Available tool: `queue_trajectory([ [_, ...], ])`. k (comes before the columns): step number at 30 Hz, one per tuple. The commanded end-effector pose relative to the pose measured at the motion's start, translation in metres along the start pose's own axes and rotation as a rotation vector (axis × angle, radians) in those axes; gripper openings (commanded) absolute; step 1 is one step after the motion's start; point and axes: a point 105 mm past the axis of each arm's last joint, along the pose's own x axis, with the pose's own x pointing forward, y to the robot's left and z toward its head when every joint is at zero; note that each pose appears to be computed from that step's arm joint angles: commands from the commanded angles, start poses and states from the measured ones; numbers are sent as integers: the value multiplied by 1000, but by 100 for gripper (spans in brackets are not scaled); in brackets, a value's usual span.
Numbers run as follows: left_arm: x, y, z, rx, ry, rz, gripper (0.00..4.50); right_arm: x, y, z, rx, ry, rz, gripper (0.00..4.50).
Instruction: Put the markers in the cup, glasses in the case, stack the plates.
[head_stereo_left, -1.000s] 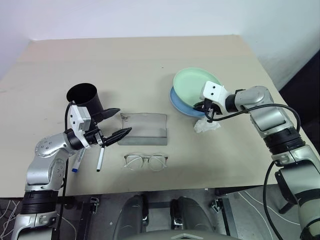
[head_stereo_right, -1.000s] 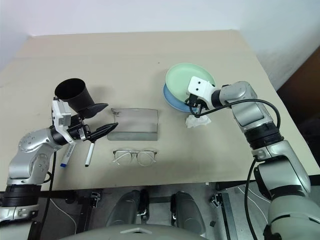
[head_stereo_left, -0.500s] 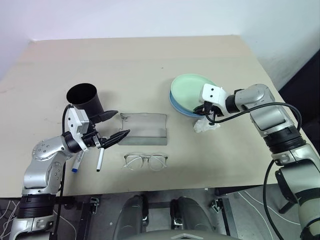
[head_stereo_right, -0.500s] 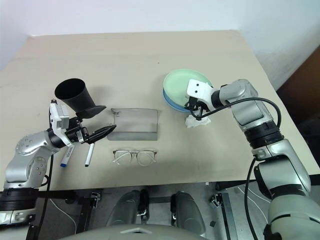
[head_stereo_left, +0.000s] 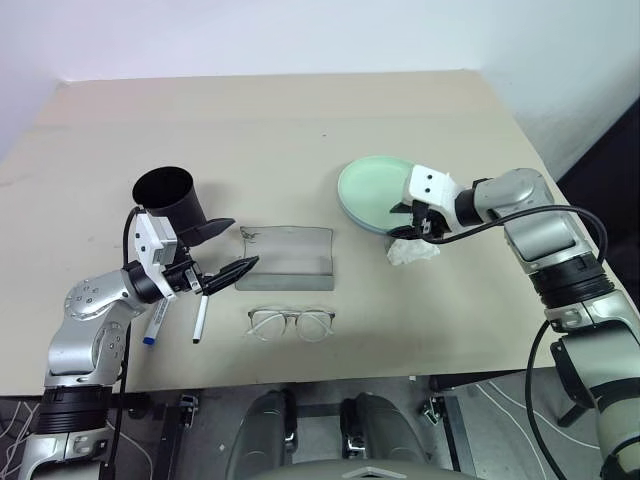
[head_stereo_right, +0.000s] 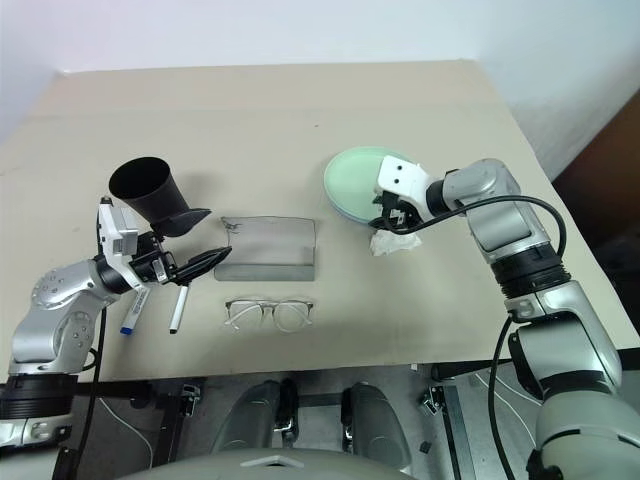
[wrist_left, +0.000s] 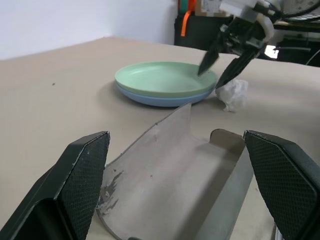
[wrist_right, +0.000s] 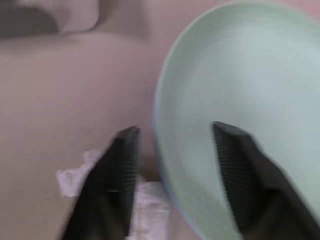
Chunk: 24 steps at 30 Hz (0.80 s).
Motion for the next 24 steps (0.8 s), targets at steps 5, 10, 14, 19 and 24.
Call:
queue_trajectory([
  [5,-2,1,13,51,-24,-1,450,-38,-8,16,103,-159,-28,448],
  [10,-4,2,14,53,-23,6,450,-53,0,-5,190,-124,-31,448],
  [14,-5,2,14,55,-22,10,450,-56,6,-17,274,-101,-40,448],
  [19,-3,4,14,55,-22,13,450,-44,21,-34,395,-41,-3,448],
  [24,-3,3,14,54,-21,9,450,-30,32,-39,475,-39,24,448],
])
